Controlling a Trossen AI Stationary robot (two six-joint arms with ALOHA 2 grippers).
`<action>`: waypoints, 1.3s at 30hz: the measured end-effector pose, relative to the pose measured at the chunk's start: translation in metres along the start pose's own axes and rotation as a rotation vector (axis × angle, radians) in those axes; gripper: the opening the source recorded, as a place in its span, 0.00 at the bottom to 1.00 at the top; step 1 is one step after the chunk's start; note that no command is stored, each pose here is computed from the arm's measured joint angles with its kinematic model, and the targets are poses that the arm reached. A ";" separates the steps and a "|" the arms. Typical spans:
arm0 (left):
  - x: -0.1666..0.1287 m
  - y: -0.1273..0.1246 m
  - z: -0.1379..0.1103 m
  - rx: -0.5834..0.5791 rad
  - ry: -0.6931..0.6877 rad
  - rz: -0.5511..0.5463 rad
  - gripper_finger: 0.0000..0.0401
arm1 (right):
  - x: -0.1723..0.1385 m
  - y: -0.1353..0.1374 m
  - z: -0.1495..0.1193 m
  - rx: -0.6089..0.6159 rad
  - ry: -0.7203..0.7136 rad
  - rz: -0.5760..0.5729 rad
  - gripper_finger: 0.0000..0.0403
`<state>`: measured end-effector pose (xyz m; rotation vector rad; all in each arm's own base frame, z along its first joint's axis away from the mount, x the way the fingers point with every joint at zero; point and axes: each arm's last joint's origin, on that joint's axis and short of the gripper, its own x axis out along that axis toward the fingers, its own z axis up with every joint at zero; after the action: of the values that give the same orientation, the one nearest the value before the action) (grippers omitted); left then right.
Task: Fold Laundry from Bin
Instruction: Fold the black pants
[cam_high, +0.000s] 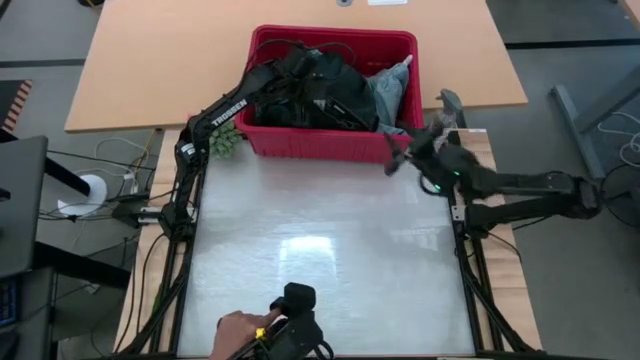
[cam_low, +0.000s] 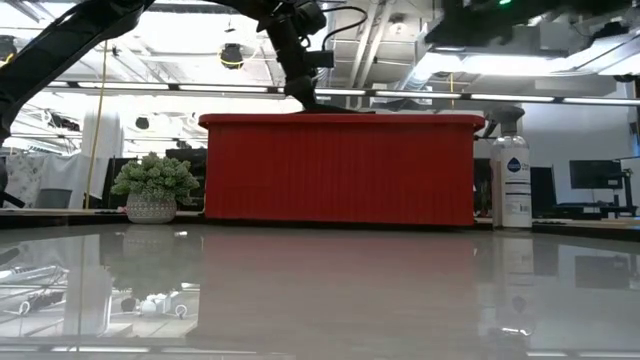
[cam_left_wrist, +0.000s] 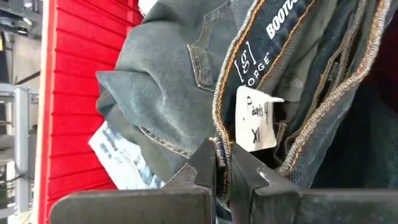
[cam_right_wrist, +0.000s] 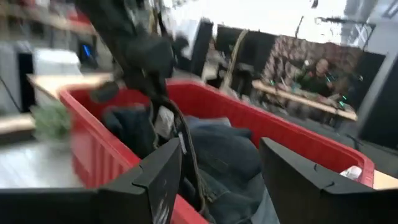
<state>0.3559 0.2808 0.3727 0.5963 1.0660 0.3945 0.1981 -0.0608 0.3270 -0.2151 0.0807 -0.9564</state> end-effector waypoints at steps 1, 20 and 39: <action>-0.001 0.000 0.000 0.006 0.005 0.005 0.00 | 0.010 0.003 0.004 -0.017 0.024 -0.011 0.59; -0.056 0.022 -0.004 0.009 -0.042 0.160 0.00 | 0.107 -0.016 0.019 -0.144 0.312 0.178 0.59; -0.058 0.032 -0.006 -0.004 -0.086 0.215 0.00 | 0.120 -0.023 -0.006 -0.348 0.401 0.403 0.60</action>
<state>0.3241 0.2746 0.4310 0.7209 0.9213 0.5534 0.2476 -0.1729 0.3294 -0.3111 0.6394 -0.5660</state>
